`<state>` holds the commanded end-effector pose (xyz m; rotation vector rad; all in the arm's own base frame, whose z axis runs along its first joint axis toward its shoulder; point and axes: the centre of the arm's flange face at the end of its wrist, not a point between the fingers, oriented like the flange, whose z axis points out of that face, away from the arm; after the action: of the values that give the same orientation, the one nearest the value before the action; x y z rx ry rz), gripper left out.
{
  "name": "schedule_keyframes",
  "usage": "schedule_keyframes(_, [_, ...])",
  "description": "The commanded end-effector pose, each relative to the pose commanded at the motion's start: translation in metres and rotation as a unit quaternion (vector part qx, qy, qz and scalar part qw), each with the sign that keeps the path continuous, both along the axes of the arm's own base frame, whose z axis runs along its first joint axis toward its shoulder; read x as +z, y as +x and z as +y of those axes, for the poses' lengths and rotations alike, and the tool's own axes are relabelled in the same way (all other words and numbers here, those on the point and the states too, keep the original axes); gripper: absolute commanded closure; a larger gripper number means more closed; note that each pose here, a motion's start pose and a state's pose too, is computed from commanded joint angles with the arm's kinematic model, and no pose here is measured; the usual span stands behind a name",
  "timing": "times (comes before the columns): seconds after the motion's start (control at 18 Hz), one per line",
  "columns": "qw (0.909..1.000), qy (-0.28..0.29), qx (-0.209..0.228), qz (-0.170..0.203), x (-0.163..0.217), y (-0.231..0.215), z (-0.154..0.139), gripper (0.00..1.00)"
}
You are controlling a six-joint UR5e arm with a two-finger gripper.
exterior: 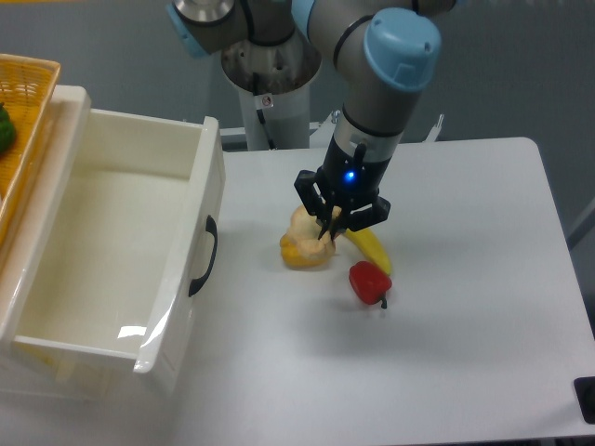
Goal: Place the round bread in the upper white drawer
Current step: 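Carry the bread roll over the open white drawer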
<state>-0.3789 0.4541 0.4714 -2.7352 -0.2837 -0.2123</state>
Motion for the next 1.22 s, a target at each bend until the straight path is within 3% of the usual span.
schedule_keyframes(0.39, [0.9971, 0.054, 0.040, -0.037, 0.035, 0.030, 0.005, 1.00])
schedule_keyframes(1.22, [0.9959, 0.064, -0.020, -0.060, 0.044, 0.115, 0.054, 1.00])
